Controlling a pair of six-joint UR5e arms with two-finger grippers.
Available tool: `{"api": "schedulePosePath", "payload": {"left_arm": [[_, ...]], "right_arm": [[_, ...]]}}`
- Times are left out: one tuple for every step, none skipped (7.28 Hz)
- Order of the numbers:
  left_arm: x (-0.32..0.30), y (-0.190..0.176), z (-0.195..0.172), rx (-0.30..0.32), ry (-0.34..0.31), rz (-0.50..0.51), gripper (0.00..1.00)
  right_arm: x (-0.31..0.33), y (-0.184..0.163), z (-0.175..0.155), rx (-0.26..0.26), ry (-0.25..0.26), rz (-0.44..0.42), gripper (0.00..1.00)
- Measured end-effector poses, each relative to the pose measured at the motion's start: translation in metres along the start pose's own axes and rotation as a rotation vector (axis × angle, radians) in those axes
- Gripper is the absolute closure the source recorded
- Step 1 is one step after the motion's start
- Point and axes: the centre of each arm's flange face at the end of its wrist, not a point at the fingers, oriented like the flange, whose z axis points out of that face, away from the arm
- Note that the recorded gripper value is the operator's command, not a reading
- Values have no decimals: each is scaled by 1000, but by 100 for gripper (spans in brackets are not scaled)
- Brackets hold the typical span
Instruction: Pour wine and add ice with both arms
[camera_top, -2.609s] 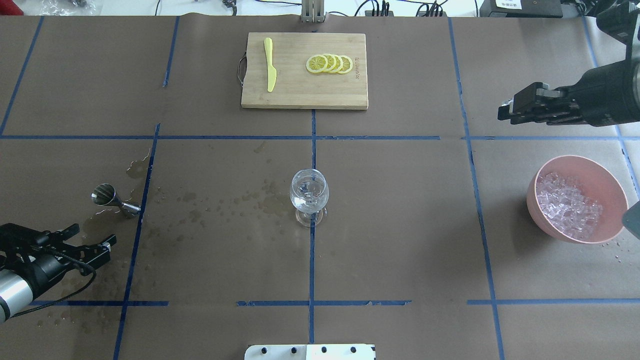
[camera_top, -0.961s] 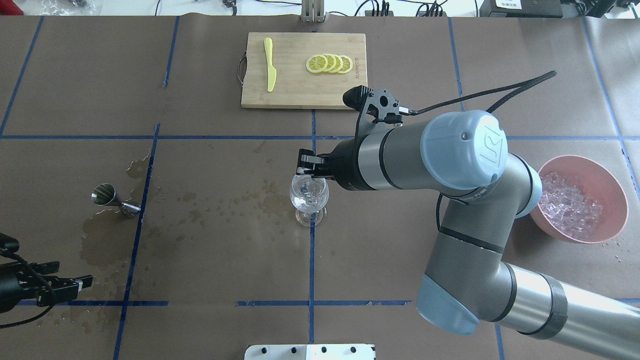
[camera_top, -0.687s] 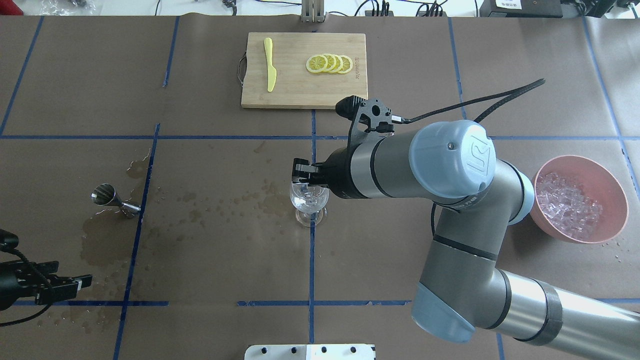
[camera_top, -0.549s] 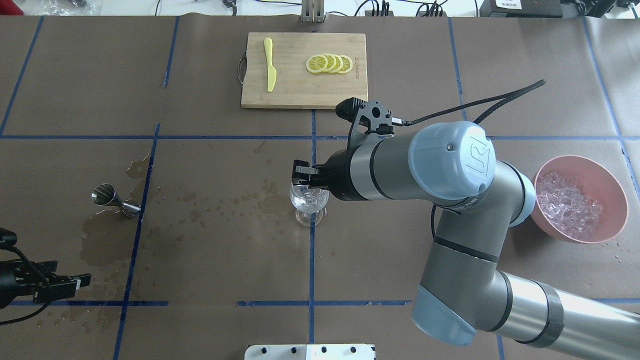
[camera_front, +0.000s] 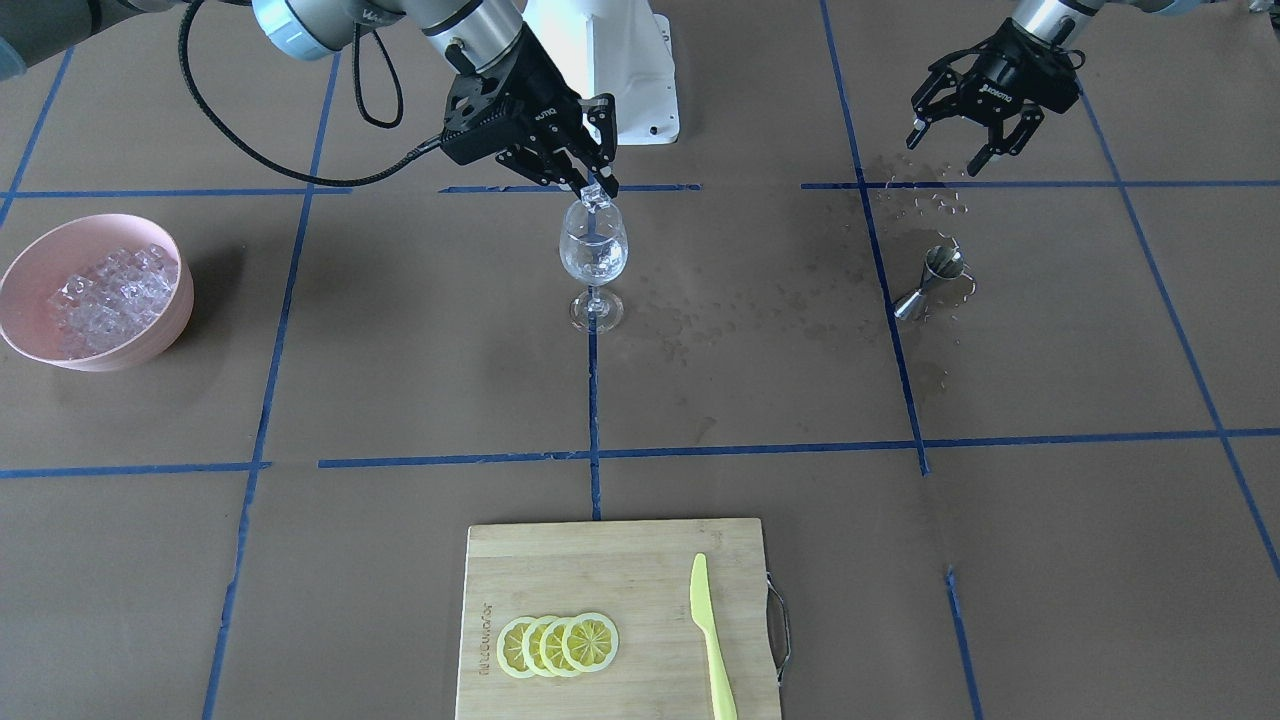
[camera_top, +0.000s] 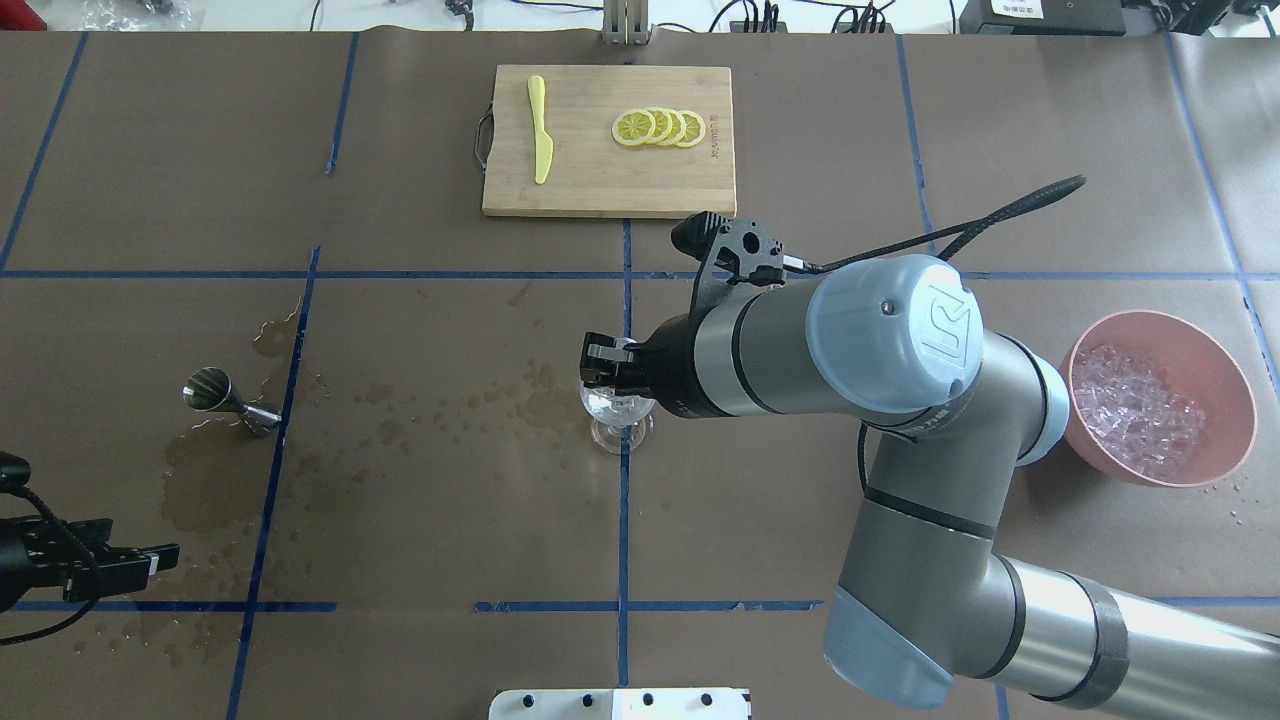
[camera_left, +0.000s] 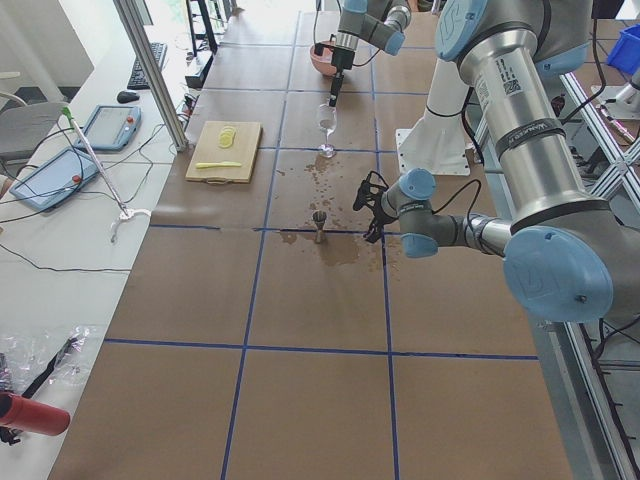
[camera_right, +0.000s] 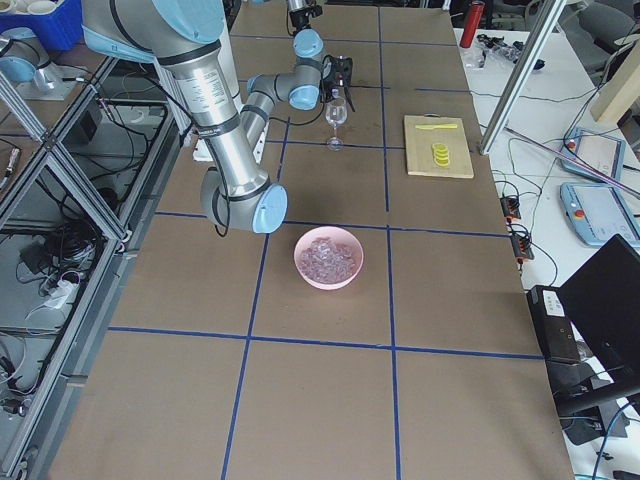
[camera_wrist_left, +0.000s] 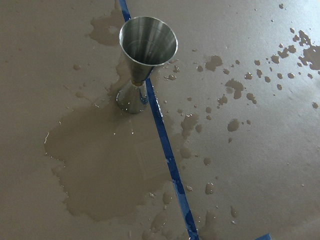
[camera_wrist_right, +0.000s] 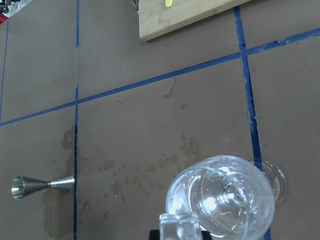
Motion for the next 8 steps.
{"api": "schedulePosePath", "payload": {"left_arm": [[1, -2, -2, -9, 9, -5, 0], [-1, -5, -6, -30, 22, -15, 0], [-3, -7, -9, -48, 30, -26, 0], [-4, -9, -11, -55, 34, -30, 0], [-2, -11, -13, -58, 37, -32, 0], [8, -15, -18, -70, 37, -34, 0], [20, -22, -26, -95, 33, -42, 0], [29, -30, -34, -122, 30, -58, 0]], "right_arm": [[-1, 1, 0, -3, 0, 24, 48], [-2, 2, -1, -4, -2, 54, 42], [-3, 3, -2, -4, -4, 68, 36], [-3, 3, -2, -4, -5, 74, 30], [-3, 3, -2, -4, -6, 76, 16], [-4, 2, -4, -3, -9, 77, 2], [-5, 2, -7, 0, -9, 77, 1], [-7, 1, -14, 4, -6, 78, 0]]}}
